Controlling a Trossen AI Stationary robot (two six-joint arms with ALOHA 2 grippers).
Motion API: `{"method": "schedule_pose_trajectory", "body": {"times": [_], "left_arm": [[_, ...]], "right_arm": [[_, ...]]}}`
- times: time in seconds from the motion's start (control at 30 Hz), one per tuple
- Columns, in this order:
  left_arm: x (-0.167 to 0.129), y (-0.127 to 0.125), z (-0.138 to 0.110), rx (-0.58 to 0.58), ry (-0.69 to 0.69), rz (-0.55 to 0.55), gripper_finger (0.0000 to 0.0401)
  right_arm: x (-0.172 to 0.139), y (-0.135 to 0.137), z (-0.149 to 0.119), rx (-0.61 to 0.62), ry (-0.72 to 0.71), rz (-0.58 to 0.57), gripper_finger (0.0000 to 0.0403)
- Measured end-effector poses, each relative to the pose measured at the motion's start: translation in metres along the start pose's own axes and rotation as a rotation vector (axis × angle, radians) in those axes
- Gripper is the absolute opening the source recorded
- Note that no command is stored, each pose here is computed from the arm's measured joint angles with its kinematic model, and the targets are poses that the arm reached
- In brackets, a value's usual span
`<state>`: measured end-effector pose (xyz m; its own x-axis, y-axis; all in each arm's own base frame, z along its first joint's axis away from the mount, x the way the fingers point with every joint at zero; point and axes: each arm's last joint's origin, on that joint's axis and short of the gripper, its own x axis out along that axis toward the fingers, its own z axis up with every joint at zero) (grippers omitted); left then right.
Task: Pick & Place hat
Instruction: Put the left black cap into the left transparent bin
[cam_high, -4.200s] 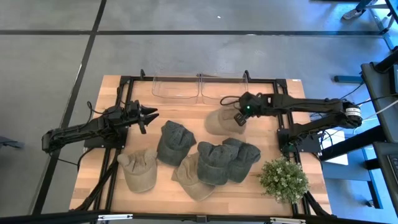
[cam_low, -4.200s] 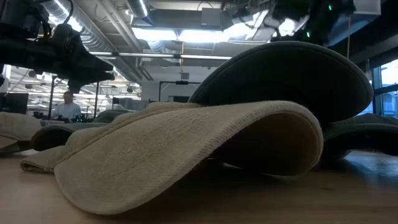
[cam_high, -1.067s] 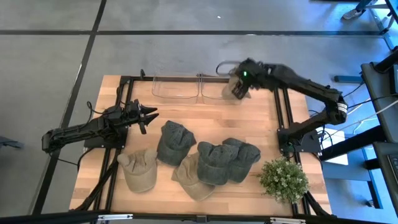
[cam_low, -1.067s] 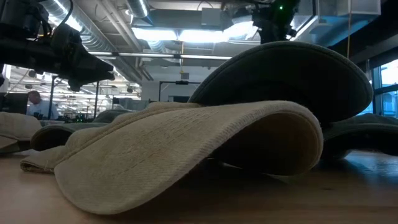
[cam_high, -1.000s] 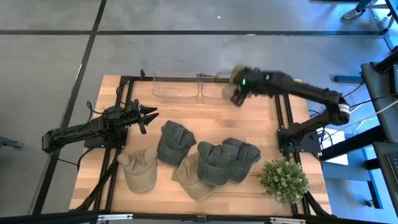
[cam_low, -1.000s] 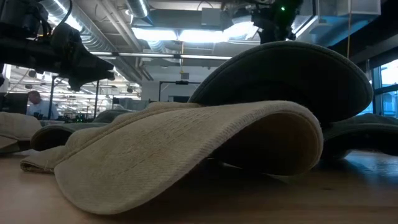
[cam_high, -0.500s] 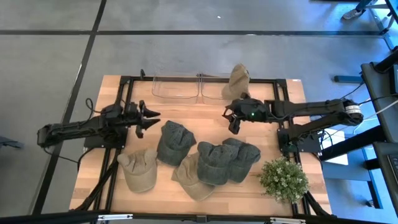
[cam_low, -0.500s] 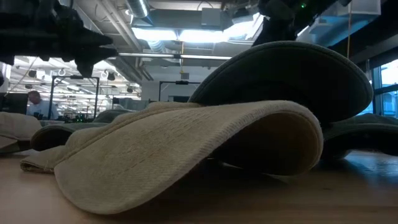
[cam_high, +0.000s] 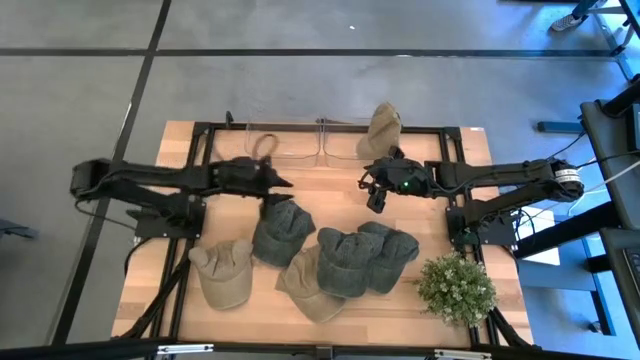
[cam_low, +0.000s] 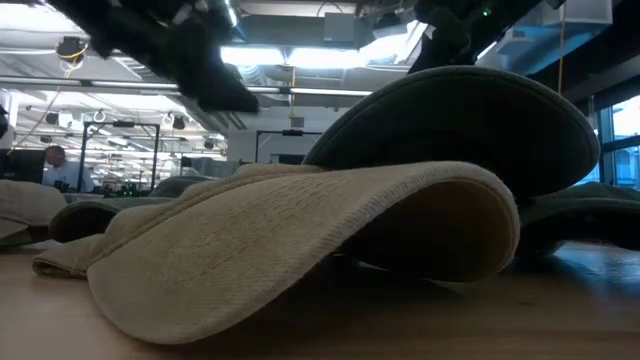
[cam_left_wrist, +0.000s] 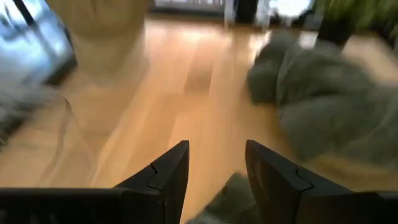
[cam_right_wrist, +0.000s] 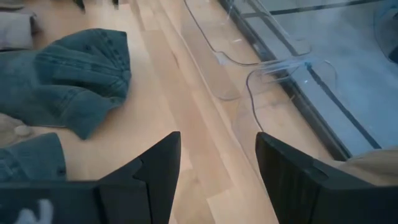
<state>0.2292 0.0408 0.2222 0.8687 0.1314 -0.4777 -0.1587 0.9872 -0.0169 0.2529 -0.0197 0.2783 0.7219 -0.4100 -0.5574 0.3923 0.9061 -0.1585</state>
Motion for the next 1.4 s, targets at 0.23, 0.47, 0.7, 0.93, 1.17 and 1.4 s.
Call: {"method": "schedule_pose_trajectory", "body": {"times": [0.23, 0.47, 0.7, 0.93, 1.17, 1.4], "left_arm": [[0.047, 0.001, -0.014, 0.020, 0.187, 0.000, 0.0153], [0.066, 0.004, -0.039, 0.018, 0.340, 0.019, 0.0153], [0.070, 0.013, -0.054, -0.006, 0.453, 0.155, 0.0153], [0.072, 0.011, -0.064, -0.036, 0.533, 0.111, 0.0153], [0.069, 0.006, -0.068, -0.104, 0.583, -0.044, 0.0153], [0.066, 0.002, -0.065, -0.196, 0.622, -0.148, 0.0153]], "right_arm": [[0.000, 0.000, -0.002, -0.005, 0.020, -0.005, 0.0209], [0.000, 0.000, -0.003, -0.007, 0.025, -0.006, 0.0209], [0.002, 0.001, -0.003, -0.010, 0.031, -0.007, 0.0209], [0.010, 0.004, -0.006, -0.025, 0.059, -0.010, 0.0209], [0.021, 0.007, -0.011, -0.066, 0.103, -0.029, 0.0209], [0.022, 0.004, -0.010, -0.071, 0.091, -0.120, 0.0209]]}}
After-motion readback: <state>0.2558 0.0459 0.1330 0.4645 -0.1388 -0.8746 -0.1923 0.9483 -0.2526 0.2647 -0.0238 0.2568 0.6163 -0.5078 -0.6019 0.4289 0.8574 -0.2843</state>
